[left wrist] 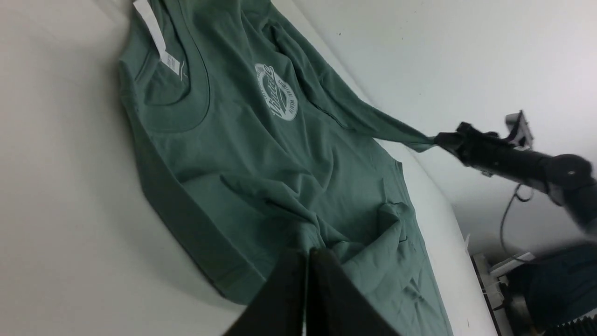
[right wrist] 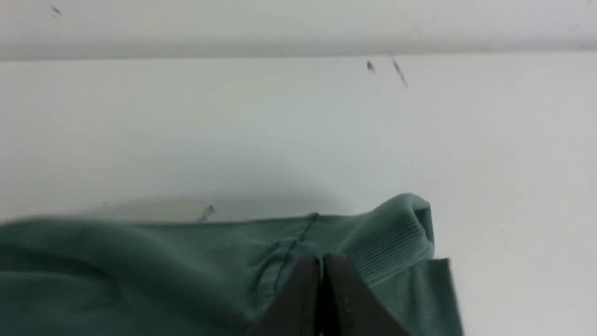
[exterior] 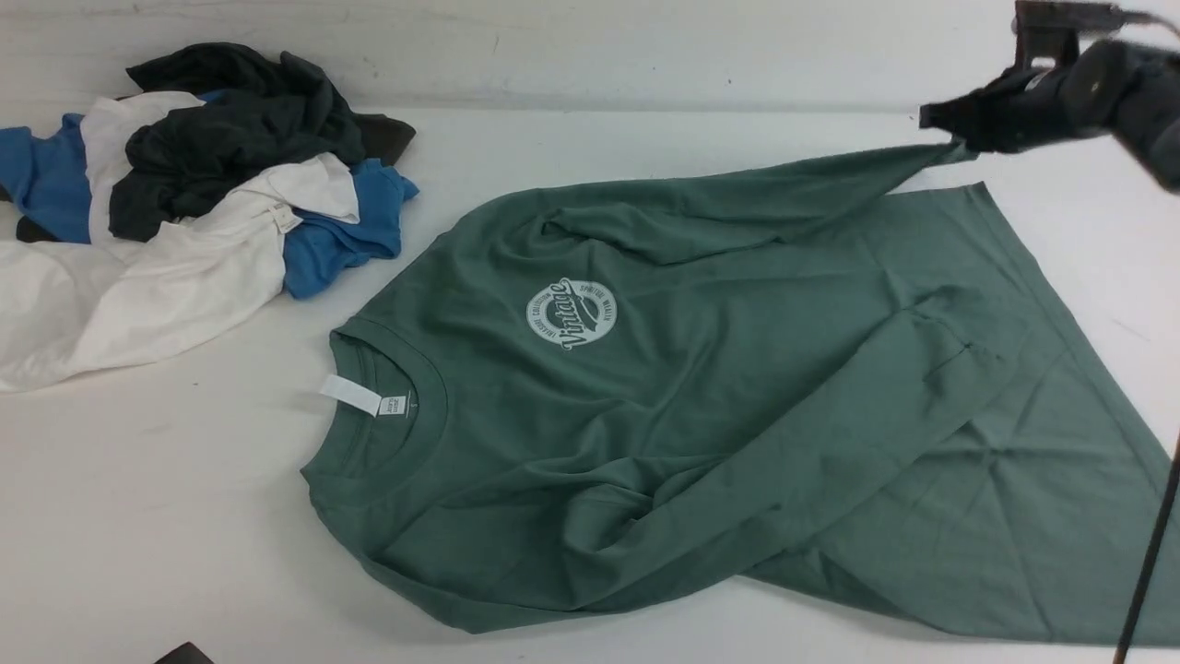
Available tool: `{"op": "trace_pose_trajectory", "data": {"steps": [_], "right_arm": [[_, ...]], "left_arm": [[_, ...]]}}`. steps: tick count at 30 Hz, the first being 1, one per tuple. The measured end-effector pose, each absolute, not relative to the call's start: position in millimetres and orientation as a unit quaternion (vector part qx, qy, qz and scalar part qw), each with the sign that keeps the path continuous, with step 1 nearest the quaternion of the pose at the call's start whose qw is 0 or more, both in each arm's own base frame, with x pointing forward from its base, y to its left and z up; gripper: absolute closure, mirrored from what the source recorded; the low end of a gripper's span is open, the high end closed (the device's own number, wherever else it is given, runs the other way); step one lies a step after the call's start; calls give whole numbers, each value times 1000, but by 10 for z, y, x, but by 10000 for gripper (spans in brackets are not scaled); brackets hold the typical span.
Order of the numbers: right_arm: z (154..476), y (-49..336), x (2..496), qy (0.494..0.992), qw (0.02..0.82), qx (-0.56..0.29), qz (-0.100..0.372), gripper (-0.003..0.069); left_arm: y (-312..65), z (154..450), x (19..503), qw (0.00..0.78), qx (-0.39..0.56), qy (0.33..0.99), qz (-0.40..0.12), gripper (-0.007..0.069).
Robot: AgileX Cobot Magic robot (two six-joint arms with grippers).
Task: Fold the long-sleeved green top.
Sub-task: Drag the cuff with your right arm and place it in the center of the right edge of the fabric
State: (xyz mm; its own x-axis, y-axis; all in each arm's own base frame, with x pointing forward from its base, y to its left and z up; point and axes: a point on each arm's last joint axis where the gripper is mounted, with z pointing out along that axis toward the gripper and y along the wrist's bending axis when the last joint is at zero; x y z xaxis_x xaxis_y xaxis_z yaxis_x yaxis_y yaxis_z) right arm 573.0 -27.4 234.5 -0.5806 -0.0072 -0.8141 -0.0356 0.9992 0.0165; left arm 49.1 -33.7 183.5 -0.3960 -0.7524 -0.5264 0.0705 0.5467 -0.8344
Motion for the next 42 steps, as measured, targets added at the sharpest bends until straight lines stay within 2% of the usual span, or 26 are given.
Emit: {"op": "trace_pose_trajectory", "data": {"steps": [1, 2, 3, 4, 6, 7, 10, 14, 15, 16, 17, 19, 20, 22, 23, 25, 29, 32, 36, 38, 39, 40, 42], "right_arm": [[2581, -277, 5644, 890, 457, -15, 9, 668], [2581, -275, 5628, 890, 457, -15, 9, 668], [2910, -275, 5482, 896, 444, -12, 6, 668], [2946, -278, 5461, 897, 442, -12, 4, 668], [3402, -280, 5150, 910, 415, 0, -5, 668], [3393, -282, 5142, 914, 407, 3, -7, 668], [3808, -312, 4803, 923, 384, 11, -32, 668], [3935, -332, 4666, 924, 380, 12, -49, 668], [3905, -339, 4620, 928, 368, 17, -49, 669], [3871, -339, 4619, 931, 362, 19, -48, 669], [3748, -341, 4563, 941, 334, 25, -42, 669], [3548, -322, 4495, 955, 294, 28, -31, 669], [3547, -318, 4474, 956, 292, 28, -30, 669], [3332, -294, 4370, 968, 248, 37, -16, 669], [3154, -280, 4253, 976, 210, 47, -9, 669], [3012, -273, 4158, 982, 182, 58, -6, 669], [2380, -253, 3909, 994, 79, 77, -2, 663], [2196, -248, 3834, 995, 56, 79, -2, 634], [2070, -241, 3760, 996, 35, 79, -1, 506], [2101, -243, 3767, 996, 32, 78, -2, 426], [2107, -243, 3767, 996, 32, 78, -2, 418], [2150, -248, 3787, 996, 39, 77, -4, 358], [2233, -254, 3784, 996, 52, 77, -5, 298]], "left_arm": [[-330, 1840, 494, 500, -238, 723, -414, 629], [-329, 1841, 495, 500, -238, 722, -414, 629], [-326, 1848, 497, 502, -241, 720, -415, 629], [-325, 1856, 496, 503, -241, 719, -415, 629], [-323, 2021, 482, 521, -232, 705, -421, 629], [-321, 2062, 478, 526, -230, 702, -422, 629], [-320, 2428, 488, 544, -217, 692, -423, 629], [-362, 2670, 576, 516, -194, 726, -411, 629], [-410, 2816, 661, 478, -165, 767, -396, 629], [-416, 2816, 653, 478, -165, 767, -396, 629], [-448, 2960, 746, 437, -131, 806, -377, 629], [-459, 3065, 855, 398, -104, 842, -349, 629], [-454, 3063, 887, 391, -101, 849, -341, 629], [-447, 3156, 986, 362, -78, 874, -315, 629], [-421, 3193, 1110, 339, -67, 895, -283, 629], [-403, 3215, 1189, 323, -58, 906, -268, 629], [-360, 3211, 1469, 297, -59, 923, -237, 629], [-357, 3145, 1575, 278, -56, 931, -232, 628], [-355, 2986, 1753, 238, -49, 944, -224, 617], [-355, 2940, 1811, 228, -44, 947, -222, 607], [-355, 2933, 1821, 227, -43, 948, -221, 604], [-354, 2928, 1856, 224, -41, 949, -220, 596], [-354, 2943, 1873, 227, -40, 948, -220, 584]]}}
